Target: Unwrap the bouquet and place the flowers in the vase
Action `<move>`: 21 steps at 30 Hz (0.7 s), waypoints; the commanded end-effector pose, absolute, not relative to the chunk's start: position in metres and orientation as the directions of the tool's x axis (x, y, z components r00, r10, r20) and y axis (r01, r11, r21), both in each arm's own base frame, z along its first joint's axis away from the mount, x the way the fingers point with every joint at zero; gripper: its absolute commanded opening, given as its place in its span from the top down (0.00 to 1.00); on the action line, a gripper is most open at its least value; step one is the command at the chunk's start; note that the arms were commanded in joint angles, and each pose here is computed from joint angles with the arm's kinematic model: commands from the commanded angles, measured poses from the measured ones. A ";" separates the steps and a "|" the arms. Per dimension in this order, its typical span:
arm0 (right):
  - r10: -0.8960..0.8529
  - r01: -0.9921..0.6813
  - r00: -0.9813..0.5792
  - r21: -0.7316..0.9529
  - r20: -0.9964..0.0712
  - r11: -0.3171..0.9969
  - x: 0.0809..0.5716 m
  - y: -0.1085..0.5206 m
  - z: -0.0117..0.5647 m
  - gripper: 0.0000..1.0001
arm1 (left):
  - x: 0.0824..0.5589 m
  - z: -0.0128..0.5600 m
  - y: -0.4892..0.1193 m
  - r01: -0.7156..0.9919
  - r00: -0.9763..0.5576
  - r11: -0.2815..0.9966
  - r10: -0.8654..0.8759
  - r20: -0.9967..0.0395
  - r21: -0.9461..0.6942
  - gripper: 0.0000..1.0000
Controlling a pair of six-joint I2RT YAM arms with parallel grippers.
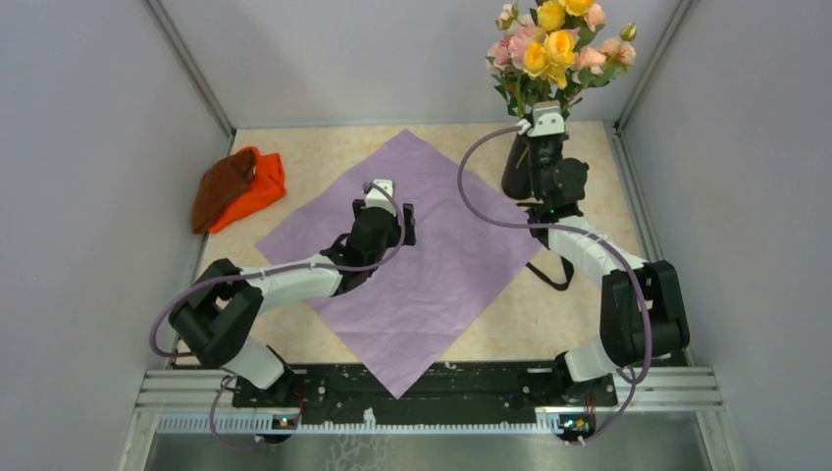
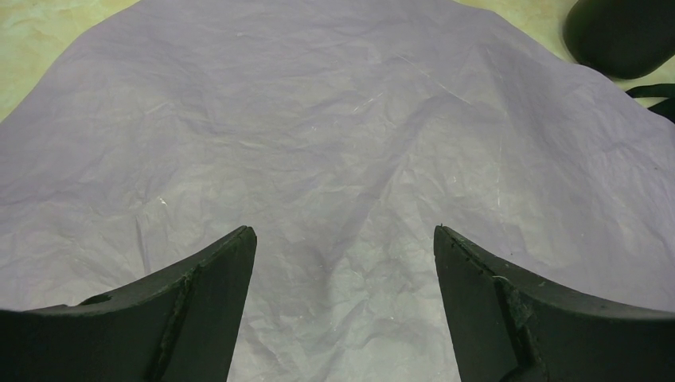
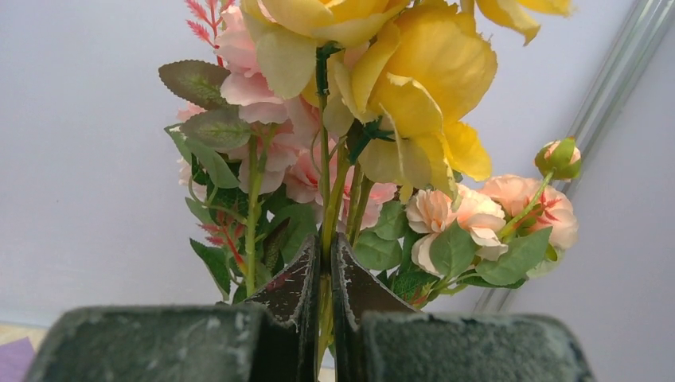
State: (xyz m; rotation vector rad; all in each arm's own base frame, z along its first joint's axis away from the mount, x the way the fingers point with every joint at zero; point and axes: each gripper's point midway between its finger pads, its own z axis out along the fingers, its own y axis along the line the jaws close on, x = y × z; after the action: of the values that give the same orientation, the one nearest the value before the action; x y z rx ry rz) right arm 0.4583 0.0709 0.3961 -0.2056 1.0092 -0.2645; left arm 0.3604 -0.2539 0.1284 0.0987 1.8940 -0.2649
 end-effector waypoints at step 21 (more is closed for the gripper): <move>-0.365 0.237 0.656 -0.279 -0.661 0.931 0.432 0.048 0.514 1.00 | 0.367 0.129 -0.265 0.212 -0.323 0.966 -0.075 -0.943 -0.149 0.12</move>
State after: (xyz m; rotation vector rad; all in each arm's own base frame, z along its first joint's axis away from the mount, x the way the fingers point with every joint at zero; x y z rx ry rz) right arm 0.4408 0.0530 0.4861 -0.1890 0.8564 -0.3369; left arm 0.3609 -0.2548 0.1179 0.1096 1.9144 -0.2513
